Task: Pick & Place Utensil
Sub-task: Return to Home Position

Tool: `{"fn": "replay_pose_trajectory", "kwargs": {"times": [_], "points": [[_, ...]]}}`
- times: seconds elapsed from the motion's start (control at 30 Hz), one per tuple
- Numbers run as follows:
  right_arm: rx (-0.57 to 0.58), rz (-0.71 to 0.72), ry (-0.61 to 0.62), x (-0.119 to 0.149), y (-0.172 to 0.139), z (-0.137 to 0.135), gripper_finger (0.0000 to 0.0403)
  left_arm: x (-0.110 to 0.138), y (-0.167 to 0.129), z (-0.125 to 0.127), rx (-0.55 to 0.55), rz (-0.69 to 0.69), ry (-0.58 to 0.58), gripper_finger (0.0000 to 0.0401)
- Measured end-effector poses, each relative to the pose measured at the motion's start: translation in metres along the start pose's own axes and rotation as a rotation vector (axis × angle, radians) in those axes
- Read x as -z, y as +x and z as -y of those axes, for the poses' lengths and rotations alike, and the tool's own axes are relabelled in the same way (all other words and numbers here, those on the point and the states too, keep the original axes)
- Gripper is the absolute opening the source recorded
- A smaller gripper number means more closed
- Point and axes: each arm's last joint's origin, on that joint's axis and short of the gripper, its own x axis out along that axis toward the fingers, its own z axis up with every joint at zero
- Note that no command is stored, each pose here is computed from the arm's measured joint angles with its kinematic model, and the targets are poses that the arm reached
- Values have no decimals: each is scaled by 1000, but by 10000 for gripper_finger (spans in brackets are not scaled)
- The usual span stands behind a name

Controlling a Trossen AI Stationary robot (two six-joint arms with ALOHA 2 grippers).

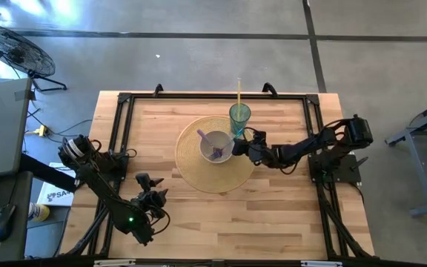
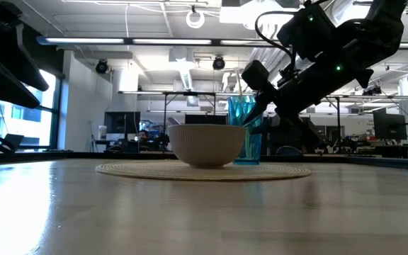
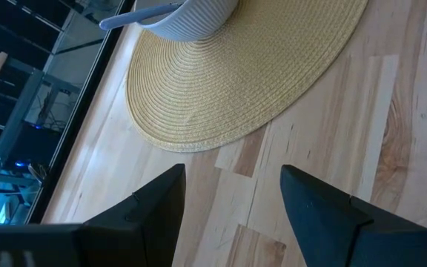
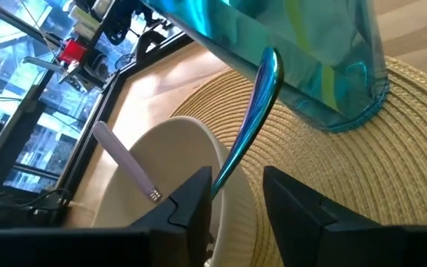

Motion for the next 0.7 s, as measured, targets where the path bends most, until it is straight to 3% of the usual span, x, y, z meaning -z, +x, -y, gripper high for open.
{"fn": "replay_pose_trajectory", "kwargs": {"times": [0.4,0.7], "points": [[-55,17,-86,6,-11,-9,157,1,0,0,11,-32,-21,215],[-112,-61,-209,2,-55,-25,165,1,-1,4,60,-85,-67,215]]}}
